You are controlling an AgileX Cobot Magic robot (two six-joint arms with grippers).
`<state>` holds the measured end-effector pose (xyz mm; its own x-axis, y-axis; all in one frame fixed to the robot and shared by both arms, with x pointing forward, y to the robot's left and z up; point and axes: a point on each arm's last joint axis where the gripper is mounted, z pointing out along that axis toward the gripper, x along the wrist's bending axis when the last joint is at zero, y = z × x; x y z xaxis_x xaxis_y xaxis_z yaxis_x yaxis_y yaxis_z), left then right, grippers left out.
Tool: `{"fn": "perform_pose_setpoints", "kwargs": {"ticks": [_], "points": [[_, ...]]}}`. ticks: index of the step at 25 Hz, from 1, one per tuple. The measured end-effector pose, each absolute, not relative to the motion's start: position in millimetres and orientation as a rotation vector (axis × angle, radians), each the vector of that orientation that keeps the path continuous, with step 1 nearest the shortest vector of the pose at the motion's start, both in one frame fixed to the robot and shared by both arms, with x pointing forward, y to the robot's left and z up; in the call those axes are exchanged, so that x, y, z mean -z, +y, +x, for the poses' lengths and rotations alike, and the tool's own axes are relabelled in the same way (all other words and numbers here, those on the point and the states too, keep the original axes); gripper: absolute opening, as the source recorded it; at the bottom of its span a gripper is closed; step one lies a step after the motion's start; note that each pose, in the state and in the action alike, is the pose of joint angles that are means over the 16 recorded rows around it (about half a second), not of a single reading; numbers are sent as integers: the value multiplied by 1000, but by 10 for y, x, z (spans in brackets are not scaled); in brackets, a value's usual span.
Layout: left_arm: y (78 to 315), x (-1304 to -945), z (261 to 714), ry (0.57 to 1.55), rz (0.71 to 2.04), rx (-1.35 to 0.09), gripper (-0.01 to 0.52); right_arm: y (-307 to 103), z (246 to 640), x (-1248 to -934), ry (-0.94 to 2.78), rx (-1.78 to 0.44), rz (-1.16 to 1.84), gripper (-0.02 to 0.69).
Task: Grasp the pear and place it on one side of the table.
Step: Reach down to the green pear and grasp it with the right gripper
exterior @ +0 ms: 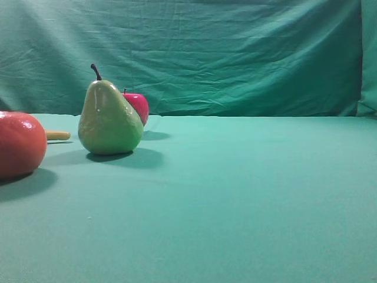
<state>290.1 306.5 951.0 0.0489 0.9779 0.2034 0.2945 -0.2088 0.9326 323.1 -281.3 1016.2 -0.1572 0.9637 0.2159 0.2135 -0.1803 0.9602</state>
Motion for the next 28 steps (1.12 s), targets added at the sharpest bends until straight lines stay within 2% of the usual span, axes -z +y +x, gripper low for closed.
{"fn": "perform_pose_setpoints", "kwargs": {"ticks": [11,15,18,28], "points": [[3065,-9510,2901,1310,1602,-1192,0,-2270,4001,-10363,1866,-1219,1361,6],[3065,-9510,2901,1310,1602,-1192,0,-1910,4261,-10337,2042,-1172,1255,58],[3065,-9510,2901,1310,1602,-1192,0,-1588,4418,-10302,2154,-1156,1168,147],[3065,-9510,2901,1310,1602,-1192,0,-555,4792,-10112,2366,-1147,975,540]]}}
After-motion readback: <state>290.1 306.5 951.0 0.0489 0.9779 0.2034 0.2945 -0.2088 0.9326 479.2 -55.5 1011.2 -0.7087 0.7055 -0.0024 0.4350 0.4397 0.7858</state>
